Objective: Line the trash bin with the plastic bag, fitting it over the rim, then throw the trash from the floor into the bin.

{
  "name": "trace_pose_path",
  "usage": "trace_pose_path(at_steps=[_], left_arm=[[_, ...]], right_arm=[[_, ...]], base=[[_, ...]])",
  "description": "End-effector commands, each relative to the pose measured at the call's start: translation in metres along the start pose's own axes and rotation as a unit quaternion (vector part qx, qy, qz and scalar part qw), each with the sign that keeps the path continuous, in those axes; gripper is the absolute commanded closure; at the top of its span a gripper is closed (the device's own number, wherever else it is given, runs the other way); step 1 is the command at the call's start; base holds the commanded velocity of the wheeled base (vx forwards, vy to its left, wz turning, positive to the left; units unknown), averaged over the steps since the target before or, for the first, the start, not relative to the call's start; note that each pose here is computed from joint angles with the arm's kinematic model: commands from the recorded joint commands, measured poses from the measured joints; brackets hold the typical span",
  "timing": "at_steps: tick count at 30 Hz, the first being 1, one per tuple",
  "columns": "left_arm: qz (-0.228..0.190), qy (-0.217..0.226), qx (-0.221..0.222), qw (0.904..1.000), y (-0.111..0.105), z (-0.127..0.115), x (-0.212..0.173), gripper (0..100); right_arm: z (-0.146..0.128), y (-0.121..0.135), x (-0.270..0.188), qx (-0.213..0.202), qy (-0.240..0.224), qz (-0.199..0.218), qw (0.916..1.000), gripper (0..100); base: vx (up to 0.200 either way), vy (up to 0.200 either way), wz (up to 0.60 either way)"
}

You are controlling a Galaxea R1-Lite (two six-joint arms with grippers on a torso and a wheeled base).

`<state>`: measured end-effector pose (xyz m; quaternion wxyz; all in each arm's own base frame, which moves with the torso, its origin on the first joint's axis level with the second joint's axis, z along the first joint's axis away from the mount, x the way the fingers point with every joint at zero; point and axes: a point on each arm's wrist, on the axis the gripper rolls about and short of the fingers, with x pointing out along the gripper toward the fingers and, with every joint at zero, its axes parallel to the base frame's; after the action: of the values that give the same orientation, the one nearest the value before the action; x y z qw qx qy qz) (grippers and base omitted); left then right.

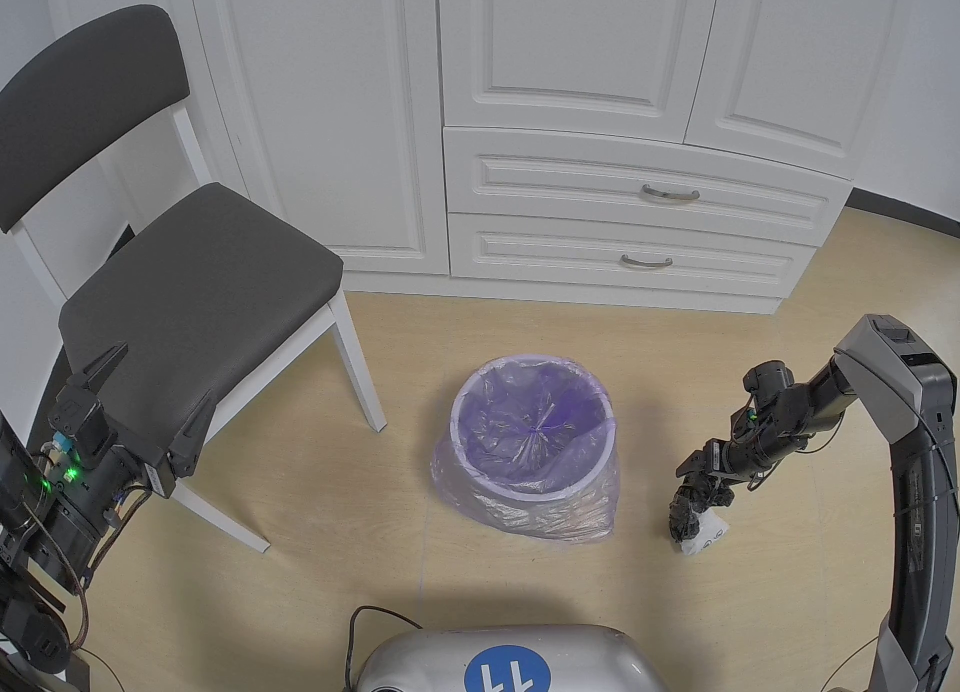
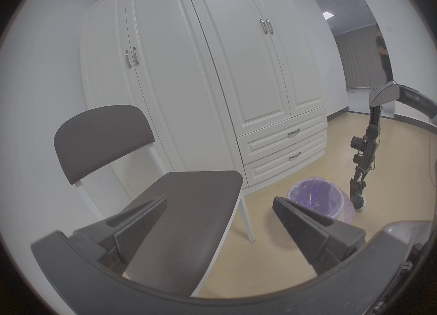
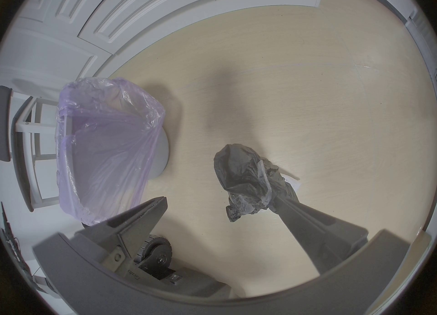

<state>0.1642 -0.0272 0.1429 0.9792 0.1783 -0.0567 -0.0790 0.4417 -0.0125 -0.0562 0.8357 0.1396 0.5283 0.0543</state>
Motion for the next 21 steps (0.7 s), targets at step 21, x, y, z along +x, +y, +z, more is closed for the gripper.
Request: trace_pose_path(at_steps=[21], left_arm=[[0.021, 0.022, 0.018, 0.9994, 0.0048, -0.0066, -0.0018, 0]], right_arm=[[0.0013, -0.0011, -0.0016, 0.004, 0.004, 0.009, 0.9999, 0]], base=[[0.000, 0.000, 0.00]])
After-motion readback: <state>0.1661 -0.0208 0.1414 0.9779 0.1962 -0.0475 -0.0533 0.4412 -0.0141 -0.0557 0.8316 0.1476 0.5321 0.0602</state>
